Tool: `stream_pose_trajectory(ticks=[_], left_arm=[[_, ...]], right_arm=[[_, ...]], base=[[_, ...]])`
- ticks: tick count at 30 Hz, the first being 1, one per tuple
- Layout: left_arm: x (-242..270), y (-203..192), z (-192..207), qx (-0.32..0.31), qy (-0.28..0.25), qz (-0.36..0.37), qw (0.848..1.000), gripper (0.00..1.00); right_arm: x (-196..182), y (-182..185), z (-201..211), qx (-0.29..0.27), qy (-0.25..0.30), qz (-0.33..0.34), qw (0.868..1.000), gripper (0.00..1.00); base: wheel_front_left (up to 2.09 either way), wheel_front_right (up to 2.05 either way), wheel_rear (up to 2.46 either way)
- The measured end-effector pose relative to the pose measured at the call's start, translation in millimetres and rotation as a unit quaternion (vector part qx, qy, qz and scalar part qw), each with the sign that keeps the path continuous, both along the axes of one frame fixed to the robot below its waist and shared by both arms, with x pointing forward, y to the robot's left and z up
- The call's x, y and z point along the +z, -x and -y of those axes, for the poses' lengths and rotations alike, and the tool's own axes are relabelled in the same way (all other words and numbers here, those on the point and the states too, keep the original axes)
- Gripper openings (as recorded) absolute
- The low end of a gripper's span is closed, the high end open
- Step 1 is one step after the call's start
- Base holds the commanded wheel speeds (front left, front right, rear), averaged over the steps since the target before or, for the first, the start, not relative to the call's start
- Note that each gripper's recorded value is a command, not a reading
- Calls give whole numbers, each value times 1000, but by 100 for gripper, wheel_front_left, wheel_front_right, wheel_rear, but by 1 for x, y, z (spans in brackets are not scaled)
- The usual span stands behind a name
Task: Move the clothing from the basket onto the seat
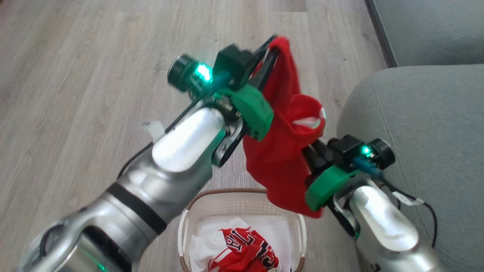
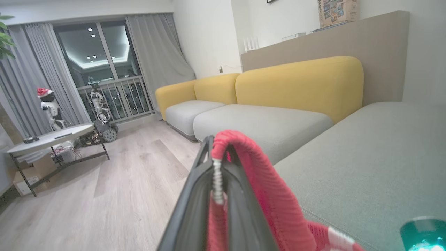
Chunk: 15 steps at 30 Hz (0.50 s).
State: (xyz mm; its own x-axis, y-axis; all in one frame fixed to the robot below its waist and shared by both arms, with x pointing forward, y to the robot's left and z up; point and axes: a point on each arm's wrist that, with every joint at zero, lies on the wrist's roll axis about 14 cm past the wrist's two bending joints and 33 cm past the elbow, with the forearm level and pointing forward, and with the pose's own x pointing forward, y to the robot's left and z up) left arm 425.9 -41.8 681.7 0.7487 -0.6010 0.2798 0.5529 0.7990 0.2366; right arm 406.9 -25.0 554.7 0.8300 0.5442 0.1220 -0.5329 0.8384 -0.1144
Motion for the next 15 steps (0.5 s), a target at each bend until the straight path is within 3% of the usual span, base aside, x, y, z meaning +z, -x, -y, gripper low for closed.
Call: stream_pose_trajectory(ticks=[1, 2, 3, 4, 5, 15], left_arm=[[-6, -1, -2, 2, 2, -10, 1000, 0], [-13, -2, -3, 5, 2, -20, 1000, 23], [-21, -3, -5, 9, 2, -29, 1000, 49], [-28, -4, -7, 13, 2, -39, 999, 96], [-35, -5, -10, 19, 5, -49, 999, 100], [-91, 3, -13, 16, 42, -140, 989, 100]], right_arm=[[5, -1, 3, -3, -5, 5, 1000, 0], [9, -2, 6, -8, -11, 10, 1000, 0], [12, -3, 10, -12, -13, 14, 1000, 0], [15, -4, 14, -17, -16, 18, 1000, 0], [18, -5, 19, -22, -17, 22, 999, 0], [44, -16, 87, -109, -19, 62, 992, 0]], base=[[0, 0, 0], [0, 0, 0], [0, 0, 0], [0, 0, 0], [0, 0, 0], [0, 0, 0]])
